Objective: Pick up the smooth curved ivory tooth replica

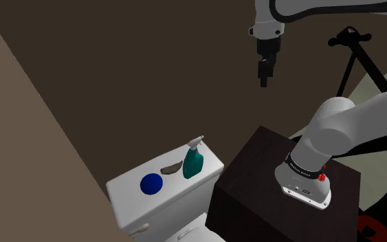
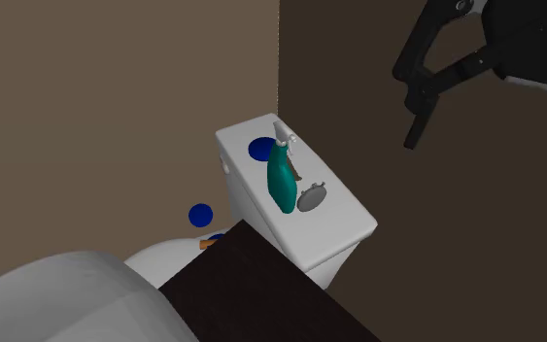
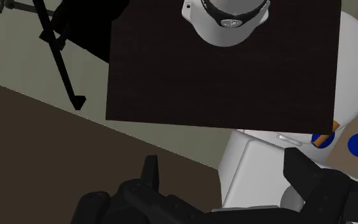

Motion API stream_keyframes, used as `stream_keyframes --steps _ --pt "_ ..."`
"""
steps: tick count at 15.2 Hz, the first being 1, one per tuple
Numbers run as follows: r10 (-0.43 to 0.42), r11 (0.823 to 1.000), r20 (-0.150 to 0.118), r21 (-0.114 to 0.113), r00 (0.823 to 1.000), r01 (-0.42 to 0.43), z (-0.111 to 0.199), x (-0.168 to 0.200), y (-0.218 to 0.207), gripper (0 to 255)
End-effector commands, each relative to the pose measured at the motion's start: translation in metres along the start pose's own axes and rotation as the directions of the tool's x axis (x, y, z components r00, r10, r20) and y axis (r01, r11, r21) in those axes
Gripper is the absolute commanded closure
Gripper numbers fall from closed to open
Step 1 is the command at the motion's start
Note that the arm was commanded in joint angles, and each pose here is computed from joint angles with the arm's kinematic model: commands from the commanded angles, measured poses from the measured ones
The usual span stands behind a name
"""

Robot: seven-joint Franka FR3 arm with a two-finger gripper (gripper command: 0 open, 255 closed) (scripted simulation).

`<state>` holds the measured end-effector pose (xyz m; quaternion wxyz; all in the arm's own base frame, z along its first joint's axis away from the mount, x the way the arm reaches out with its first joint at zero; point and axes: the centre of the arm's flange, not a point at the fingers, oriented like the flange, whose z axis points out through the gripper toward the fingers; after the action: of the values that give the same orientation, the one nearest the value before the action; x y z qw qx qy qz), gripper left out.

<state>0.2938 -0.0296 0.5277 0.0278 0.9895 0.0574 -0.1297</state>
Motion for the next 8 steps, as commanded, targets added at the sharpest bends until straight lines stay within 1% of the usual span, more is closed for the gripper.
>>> stream_keyframes --steps 1,4,8 --pt "0.0 1.0 0.0 0.0 1.0 0.0 0.0 0.0 0.0 0" --pt "-0.076 0.997 -0.015 -0.004 0.997 0.076 0.022 0.029 -0.011 0" --pt "-0.178 0.984 -0.036 -0.011 0.983 0.177 0.051 0.066 -0.029 0"
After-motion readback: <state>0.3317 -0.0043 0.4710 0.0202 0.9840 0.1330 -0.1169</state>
